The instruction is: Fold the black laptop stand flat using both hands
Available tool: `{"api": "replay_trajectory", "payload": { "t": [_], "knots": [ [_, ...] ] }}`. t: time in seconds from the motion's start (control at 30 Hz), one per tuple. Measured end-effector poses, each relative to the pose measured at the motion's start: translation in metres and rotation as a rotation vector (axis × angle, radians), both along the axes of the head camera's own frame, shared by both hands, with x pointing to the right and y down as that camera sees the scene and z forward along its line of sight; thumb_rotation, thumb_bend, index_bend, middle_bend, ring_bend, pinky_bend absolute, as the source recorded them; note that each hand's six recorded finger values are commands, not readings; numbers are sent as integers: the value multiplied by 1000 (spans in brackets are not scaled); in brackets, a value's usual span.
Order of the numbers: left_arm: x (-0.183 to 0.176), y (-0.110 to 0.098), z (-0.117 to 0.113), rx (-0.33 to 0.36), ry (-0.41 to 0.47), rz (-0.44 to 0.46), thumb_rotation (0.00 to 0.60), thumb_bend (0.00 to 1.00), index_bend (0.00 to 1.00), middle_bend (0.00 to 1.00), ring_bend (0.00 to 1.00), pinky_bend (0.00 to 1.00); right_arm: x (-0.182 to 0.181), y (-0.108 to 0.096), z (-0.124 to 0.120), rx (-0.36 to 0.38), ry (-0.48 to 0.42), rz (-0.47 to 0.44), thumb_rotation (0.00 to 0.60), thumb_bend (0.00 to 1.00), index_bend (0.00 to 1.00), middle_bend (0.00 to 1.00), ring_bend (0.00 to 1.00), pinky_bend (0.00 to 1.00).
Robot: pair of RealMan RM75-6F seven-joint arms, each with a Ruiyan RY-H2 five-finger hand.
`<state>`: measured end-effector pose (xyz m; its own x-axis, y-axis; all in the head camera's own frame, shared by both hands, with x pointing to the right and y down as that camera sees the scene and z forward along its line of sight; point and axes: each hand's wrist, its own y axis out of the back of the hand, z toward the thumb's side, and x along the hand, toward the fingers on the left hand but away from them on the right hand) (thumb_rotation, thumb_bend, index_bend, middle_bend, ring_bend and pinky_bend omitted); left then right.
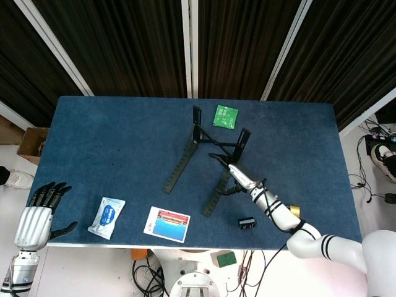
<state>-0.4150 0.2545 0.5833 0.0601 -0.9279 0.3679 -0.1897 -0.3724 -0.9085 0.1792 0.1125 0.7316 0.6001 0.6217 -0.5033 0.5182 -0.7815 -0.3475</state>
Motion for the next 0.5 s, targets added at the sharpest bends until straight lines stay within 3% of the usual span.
{"api": "replay_trajectory", "payload": {
  "t": [0.3, 0.5],
  "knots": [
    [-1, 4, 1, -14, -4, -5, 600, 39, 201, 155, 89, 132, -19, -6, -3, 18, -40, -4, 600, 295, 0, 84, 0, 24],
    [-4, 10, -1, -15, -8, -23, 600, 39, 201, 155, 89, 132, -68, -19, -7, 53, -74, -51, 600, 298, 0, 84, 0, 20]
  ]
}}
